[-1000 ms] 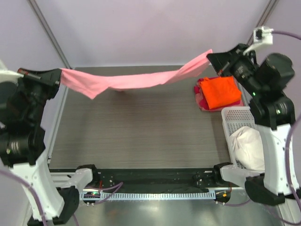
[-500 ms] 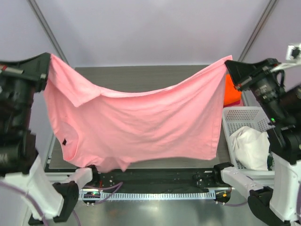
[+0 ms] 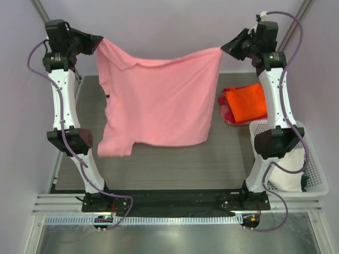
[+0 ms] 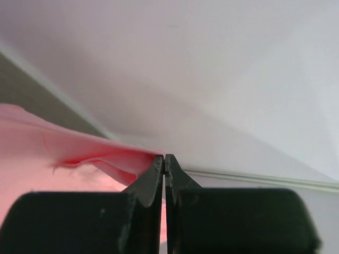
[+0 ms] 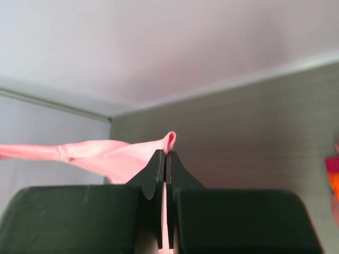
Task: Fold and stack the t-shirts
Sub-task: Flatten the tshirt out
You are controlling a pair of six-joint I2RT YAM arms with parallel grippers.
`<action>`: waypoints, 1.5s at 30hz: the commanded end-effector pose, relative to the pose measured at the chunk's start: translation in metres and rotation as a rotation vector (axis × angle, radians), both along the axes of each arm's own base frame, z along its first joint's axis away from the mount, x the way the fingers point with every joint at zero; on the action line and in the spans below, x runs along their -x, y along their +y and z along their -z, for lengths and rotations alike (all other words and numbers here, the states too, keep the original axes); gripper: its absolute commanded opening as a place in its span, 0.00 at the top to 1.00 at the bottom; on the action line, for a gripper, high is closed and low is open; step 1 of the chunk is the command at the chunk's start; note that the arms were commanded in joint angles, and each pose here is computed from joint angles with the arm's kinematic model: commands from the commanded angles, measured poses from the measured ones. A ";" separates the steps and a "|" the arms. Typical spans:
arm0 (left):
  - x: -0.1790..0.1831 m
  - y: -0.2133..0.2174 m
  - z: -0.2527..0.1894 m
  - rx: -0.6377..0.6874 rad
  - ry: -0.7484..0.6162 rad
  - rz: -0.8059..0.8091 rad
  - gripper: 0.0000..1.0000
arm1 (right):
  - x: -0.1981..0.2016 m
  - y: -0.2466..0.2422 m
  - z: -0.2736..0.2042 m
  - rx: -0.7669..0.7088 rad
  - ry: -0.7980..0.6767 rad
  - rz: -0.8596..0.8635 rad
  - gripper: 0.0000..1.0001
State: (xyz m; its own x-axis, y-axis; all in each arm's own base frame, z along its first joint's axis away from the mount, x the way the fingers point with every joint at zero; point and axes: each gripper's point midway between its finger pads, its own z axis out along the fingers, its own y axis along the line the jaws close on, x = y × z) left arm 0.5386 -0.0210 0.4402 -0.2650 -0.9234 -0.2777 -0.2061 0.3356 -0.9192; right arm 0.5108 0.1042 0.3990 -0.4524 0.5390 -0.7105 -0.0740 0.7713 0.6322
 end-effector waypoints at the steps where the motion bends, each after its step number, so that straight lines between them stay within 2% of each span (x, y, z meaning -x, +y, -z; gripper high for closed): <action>1: 0.062 -0.009 -0.174 0.159 -0.493 0.106 1.00 | 0.026 -0.012 -0.134 -0.144 -0.310 -0.048 0.99; 4: 0.078 0.001 -0.204 0.144 -0.607 0.107 1.00 | 0.030 -0.020 -0.165 -0.209 -0.395 -0.090 0.99; 7: 0.086 0.002 -0.199 0.097 -0.610 0.121 1.00 | 0.022 -0.033 -0.153 -0.224 -0.387 -0.087 0.99; 9: 0.065 0.003 -0.152 0.096 -0.504 0.136 1.00 | 0.016 -0.034 -0.117 -0.226 -0.308 -0.093 0.99; 10: 0.063 0.003 -0.135 0.079 -0.474 0.140 1.00 | 0.015 -0.034 -0.111 -0.226 -0.321 -0.104 0.99; 11: 0.071 0.001 -0.130 0.067 -0.469 0.143 1.00 | 0.014 -0.034 -0.075 -0.247 -0.244 -0.102 0.99; 12: 0.057 0.003 -0.077 0.085 -0.348 0.136 1.00 | 0.013 -0.033 -0.064 -0.246 -0.249 -0.112 0.99; 13: 0.059 0.002 -0.057 0.054 -0.317 0.140 1.00 | 0.013 -0.034 -0.046 -0.248 -0.222 -0.106 0.99; 14: 0.074 -0.002 -0.048 0.039 -0.302 0.144 1.00 | 0.012 -0.035 0.003 -0.259 -0.127 -0.093 0.99; 15: 0.072 -0.001 0.009 0.050 -0.186 0.135 1.00 | 0.018 -0.035 0.010 -0.250 -0.142 -0.091 0.99; 16: 0.077 0.001 0.040 0.039 -0.126 0.117 1.00 | 0.021 -0.035 0.029 -0.254 -0.113 -0.083 0.99; 17: 0.087 0.000 0.061 0.035 -0.084 0.110 1.00 | 0.027 -0.034 0.080 -0.270 -0.015 -0.069 0.99; 18: 0.102 -0.002 0.069 0.024 -0.073 0.106 1.00 | 0.035 -0.033 0.089 -0.270 -0.015 -0.068 0.99; 19: 0.116 -0.005 0.125 0.044 0.045 0.109 1.00 | 0.039 -0.032 0.103 -0.272 -0.011 -0.067 0.99; 20: 0.126 -0.006 0.144 0.023 0.077 0.116 1.00 | 0.052 -0.031 0.145 -0.284 0.071 -0.052 0.99; 21: 0.144 -0.009 0.154 0.017 0.090 0.117 1.00 | 0.060 -0.031 0.158 -0.283 0.090 -0.046 0.99; 22: 0.160 -0.012 0.193 0.026 0.174 0.121 1.00 | 0.068 -0.033 0.166 -0.262 0.088 -0.032 0.99; 24: 0.186 -0.018 0.209 -0.003 0.181 0.138 1.00 | 0.091 -0.035 0.206 -0.243 0.173 -0.002 0.99; 25: 0.204 -0.021 0.241 0.008 0.254 0.139 1.00 | 0.107 -0.037 0.225 -0.217 0.200 0.011 0.99; 28: 0.239 -0.024 0.260 -0.028 0.287 0.129 1.00 | 0.134 -0.040 0.255 -0.180 0.259 0.039 0.99; 31: 0.279 -0.021 0.297 -0.072 0.415 0.095 1.00 | 0.172 -0.040 0.286 -0.145 0.316 0.051 0.99; 33: 0.303 -0.017 0.309 -0.112 0.440 0.058 1.00 | 0.199 -0.041 0.304 -0.099 0.339 0.058 0.99; 34: 0.320 -0.010 0.323 -0.143 0.513 0.014 1.00 | 0.213 -0.042 0.315 -0.088 0.383 0.069 0.99; 36: 0.337 -0.008 0.326 -0.161 0.521 -0.024 1.00 | 0.236 -0.044 0.328 -0.064 0.399 0.084 0.99; 39: 0.350 -0.020 0.317 -0.120 0.480 -0.013 1.00 | 0.265 -0.044 0.342 -0.067 0.445 0.116 0.99; 41: 0.361 -0.013 0.318 -0.134 0.498 -0.073 1.00 | 0.270 -0.037 0.337 -0.099 0.423 0.098 0.99; 45: 0.355 -0.008 0.314 -0.132 0.461 -0.112 0.99 | 0.266 -0.058 0.325 -0.013 0.403 0.198 0.99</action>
State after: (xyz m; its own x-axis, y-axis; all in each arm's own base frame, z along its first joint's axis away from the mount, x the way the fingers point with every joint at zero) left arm 0.1841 -0.0366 0.1276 -0.3339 -0.9048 -0.2641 -0.5900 0.4192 -0.6901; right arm 0.2348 0.0632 0.0592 -0.6300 0.6543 -0.4183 0.3052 0.7040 0.6413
